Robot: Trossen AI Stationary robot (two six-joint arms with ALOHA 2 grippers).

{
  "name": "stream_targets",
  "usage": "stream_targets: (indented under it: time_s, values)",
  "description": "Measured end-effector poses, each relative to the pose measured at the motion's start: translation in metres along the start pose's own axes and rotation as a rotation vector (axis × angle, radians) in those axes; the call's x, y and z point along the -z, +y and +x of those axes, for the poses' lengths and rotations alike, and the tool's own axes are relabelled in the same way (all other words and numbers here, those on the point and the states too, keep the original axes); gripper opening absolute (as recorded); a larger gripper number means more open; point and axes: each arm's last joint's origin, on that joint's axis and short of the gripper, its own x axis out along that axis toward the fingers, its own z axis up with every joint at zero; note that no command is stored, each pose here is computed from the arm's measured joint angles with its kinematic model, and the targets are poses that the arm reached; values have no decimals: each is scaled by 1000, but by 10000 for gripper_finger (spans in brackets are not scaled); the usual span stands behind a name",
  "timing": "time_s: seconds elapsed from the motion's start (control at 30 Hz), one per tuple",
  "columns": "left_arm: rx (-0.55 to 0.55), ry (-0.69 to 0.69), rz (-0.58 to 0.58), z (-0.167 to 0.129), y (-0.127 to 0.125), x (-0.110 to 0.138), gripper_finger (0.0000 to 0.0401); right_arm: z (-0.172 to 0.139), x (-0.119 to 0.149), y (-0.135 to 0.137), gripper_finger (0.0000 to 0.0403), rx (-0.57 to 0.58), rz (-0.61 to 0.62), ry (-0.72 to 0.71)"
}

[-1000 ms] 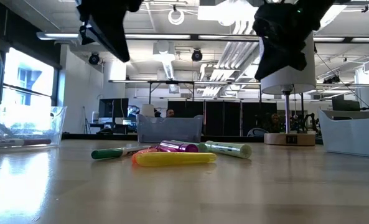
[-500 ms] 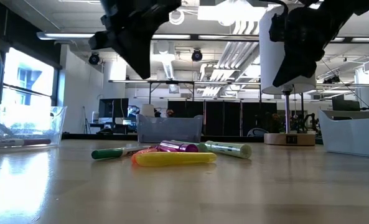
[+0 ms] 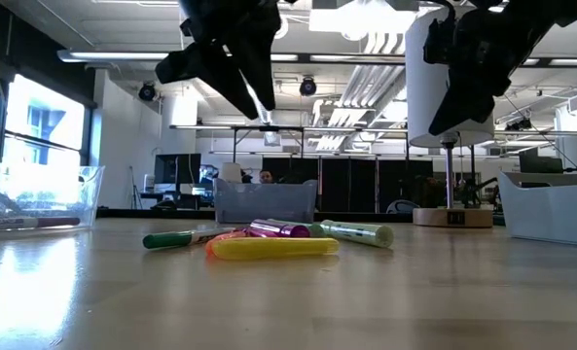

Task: Pick & Place Markers
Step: Put the orange pen into the gray bin

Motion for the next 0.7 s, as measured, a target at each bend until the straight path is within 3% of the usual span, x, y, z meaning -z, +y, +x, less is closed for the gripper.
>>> stream_targets:
  time_s: [0.17, 0.47, 0.63, 0.7]
  values:
    - [14, 3, -50, 0, -1, 0, 107, 0, 0, 1, 0, -21, -2, 10]
    - [7, 182, -306, 24, -8, 14, 107, 0, 0, 0, 0, -17, -26, 10]
    - [-8, 278, -368, 38, -13, 26, 107, 0, 0, 0, 0, -16, -35, 9]
    - [-98, 306, -368, 46, -6, 33, 107, 0, 0, 1, 0, -15, -35, 8]
